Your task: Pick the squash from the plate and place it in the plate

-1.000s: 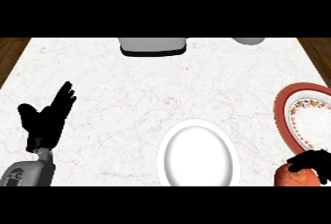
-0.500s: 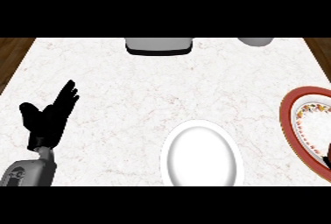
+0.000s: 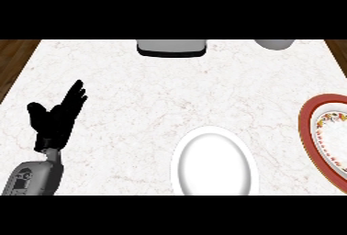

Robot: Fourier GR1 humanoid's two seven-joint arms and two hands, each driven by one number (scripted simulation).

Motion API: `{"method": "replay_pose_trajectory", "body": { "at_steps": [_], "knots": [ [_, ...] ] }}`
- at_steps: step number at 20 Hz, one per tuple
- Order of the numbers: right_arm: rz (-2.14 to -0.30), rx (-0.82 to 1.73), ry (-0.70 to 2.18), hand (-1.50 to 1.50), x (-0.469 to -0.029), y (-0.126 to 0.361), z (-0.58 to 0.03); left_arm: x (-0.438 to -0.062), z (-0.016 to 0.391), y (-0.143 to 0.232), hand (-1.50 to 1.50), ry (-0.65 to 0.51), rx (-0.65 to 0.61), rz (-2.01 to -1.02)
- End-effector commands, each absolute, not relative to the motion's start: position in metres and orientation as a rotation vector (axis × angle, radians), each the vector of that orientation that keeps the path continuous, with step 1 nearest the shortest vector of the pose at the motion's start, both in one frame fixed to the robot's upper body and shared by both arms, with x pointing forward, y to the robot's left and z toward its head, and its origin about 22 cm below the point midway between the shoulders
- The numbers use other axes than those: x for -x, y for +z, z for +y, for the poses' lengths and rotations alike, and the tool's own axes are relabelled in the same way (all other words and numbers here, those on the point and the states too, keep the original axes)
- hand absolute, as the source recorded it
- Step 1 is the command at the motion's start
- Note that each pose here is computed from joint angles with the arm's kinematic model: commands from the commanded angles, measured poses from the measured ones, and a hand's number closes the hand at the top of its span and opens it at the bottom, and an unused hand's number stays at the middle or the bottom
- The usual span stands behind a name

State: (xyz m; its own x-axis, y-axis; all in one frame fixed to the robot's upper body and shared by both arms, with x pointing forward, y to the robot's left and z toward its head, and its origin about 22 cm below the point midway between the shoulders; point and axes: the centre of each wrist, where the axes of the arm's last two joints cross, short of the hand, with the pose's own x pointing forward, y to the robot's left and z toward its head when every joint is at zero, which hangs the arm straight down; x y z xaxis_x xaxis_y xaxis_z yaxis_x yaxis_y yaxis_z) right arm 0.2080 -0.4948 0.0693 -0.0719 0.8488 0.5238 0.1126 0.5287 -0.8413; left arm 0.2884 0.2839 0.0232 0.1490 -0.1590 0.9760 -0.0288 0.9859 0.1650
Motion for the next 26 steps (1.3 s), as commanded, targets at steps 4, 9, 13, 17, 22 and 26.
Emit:
{"method": "replay_pose_trajectory", "body": {
  "at_steps": [4, 9, 13, 17, 22, 26],
  "knots": [
    [-1.493, 0.658, 0.835, -1.50, -0.233, 0.050, -0.523, -0.289, 0.286, 0.028, 0.00, -0.110, -0.152, -1.420],
    [-1.743, 0.658, 0.730, -1.50, -0.244, 0.060, -0.534, -0.292, 0.280, 0.020, 0.00, -0.089, -0.167, -1.409],
    [-2.023, 0.430, 0.611, -1.50, -0.247, 0.075, -0.528, -0.286, 0.280, 0.025, 0.00, -0.092, -0.176, -1.394],
    [-2.007, 0.275, 0.480, -1.50, -0.237, 0.091, -0.542, -0.284, 0.289, 0.018, 0.00, -0.063, -0.179, -1.404],
    [-1.793, 0.100, 0.365, -1.50, -0.212, 0.085, -0.560, -0.280, 0.288, 0.025, 0.00, -0.096, -0.178, -1.419],
    [-1.746, -0.004, 0.321, -1.50, -0.209, 0.085, -0.563, -0.273, 0.292, 0.013, 0.00, -0.100, -0.173, -1.396]
  ]
}}
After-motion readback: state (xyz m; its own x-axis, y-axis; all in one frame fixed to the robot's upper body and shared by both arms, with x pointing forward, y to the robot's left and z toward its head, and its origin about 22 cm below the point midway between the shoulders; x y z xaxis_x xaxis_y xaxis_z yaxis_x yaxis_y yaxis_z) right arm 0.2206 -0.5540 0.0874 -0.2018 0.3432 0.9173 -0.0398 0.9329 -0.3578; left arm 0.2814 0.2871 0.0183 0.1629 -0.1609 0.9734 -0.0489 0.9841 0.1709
